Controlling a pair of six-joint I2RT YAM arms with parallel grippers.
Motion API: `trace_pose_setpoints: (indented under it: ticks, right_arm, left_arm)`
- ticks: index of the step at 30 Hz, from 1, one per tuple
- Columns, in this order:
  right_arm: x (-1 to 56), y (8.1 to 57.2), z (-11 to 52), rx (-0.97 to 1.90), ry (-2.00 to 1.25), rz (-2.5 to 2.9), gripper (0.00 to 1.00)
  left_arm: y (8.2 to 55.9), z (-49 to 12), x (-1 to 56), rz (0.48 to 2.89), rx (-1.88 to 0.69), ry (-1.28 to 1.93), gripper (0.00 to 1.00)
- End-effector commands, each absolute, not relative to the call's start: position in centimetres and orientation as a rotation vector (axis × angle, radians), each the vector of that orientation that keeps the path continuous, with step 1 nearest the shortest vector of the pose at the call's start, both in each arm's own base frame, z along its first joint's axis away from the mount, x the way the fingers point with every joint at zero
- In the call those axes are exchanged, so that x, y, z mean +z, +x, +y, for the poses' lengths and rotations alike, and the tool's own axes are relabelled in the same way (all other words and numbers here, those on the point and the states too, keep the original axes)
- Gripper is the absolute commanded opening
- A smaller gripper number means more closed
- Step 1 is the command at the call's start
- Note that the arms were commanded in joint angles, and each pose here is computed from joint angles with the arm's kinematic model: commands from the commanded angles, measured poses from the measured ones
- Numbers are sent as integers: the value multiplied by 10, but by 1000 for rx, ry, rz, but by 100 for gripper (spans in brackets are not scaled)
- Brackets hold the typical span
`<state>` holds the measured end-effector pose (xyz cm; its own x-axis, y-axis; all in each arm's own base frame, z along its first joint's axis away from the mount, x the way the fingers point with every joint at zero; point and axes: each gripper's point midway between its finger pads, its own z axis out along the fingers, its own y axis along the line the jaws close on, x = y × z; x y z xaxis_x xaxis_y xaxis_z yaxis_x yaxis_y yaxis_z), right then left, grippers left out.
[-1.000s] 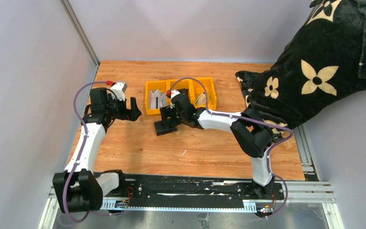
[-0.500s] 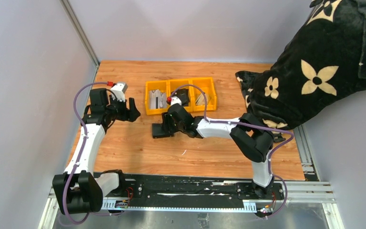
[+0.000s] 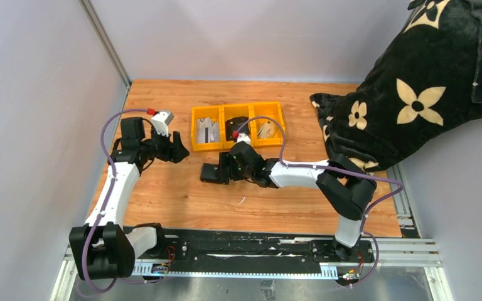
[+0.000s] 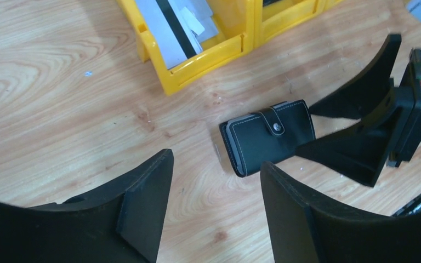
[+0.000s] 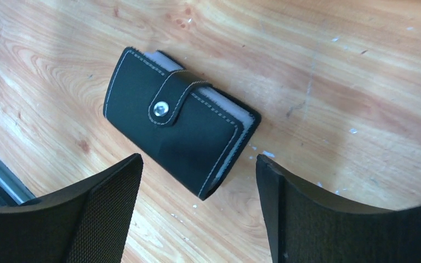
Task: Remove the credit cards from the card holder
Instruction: Open the card holder at the center of the board.
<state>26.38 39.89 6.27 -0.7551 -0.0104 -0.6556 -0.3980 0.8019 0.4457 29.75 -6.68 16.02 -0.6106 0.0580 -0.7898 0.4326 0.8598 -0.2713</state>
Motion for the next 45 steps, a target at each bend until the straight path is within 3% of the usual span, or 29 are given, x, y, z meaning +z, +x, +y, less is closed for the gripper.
trace_pose_setpoints:
  ticks: [1, 9, 13, 15, 28, 35, 45]
  right_arm:
    - [75, 279, 383, 744, -300, 2301, 82]
    - [82, 289, 395, 787, -796, 2240, 86]
    - [81, 282, 407, 828, -1036, 2182, 88]
    - [80, 282, 414, 846, -1107, 2132, 88]
    - [48, 260, 432, 667, -1525, 1882, 92]
    - [30, 264, 429, 559, -1567, 1902, 92]
    - [25, 280, 416, 429, -1515, 1895, 78]
  left_arm:
    - [289, -78, 149, 2206, -598, 453, 68]
    - [289, -82, 159, 2193, -617, 471, 75]
    - [290, -80, 165, 2194, -601, 472, 87]
    - [290, -79, 169, 2194, -594, 471, 99]
    - [288, -71, 184, 2218, -527, 539, 100]
    - [289, -66, 193, 2210, -506, 517, 100]
    - [286, -68, 200, 2192, -517, 513, 100]
